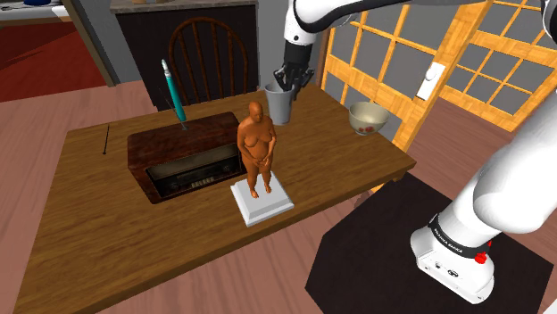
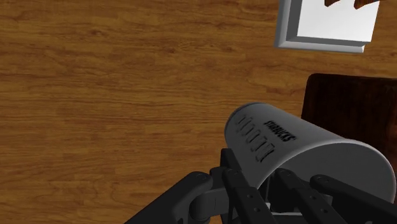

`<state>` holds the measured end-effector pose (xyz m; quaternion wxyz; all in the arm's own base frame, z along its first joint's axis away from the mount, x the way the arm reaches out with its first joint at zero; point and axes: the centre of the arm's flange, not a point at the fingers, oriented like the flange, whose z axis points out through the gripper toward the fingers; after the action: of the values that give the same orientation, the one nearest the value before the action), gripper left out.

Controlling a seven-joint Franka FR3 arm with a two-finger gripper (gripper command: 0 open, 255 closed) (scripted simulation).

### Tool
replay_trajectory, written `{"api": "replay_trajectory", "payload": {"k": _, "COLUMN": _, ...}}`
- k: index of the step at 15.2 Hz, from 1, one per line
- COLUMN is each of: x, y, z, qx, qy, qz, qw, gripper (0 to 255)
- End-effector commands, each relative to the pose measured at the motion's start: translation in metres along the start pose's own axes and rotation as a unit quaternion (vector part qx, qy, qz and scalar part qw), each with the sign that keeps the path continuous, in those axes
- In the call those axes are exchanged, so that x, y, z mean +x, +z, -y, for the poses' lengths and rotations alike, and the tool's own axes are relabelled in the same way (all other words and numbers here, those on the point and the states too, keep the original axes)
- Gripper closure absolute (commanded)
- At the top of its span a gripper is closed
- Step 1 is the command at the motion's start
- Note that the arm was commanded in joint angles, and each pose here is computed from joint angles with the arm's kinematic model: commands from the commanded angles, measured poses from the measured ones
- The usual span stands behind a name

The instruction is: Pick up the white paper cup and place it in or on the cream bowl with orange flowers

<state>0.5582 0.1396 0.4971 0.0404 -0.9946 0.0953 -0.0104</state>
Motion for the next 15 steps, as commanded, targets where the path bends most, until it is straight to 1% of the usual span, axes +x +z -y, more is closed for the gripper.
{"api": "replay_trajectory", "payload": {"k": 1, "x": 0.002, "y": -0.011, "z": 0.001, "qx": 0.0, "qy": 0.0, "qz": 0.0, "qw": 1.0, "gripper": 255}}
{"api": "replay_trajectory", "payload": {"k": 5, "x": 0.002, "y": -0.029, "z": 0.003, "qx": 0.0, "qy": 0.0, "qz": 0.0, "qw": 1.0, "gripper": 255}}
{"api": "replay_trajectory", "payload": {"k": 15, "x": -0.015, "y": -0.05, "z": -0.126, "qx": 0.0, "qy": 0.0, "qz": 0.0, "qw": 1.0, "gripper": 255}}
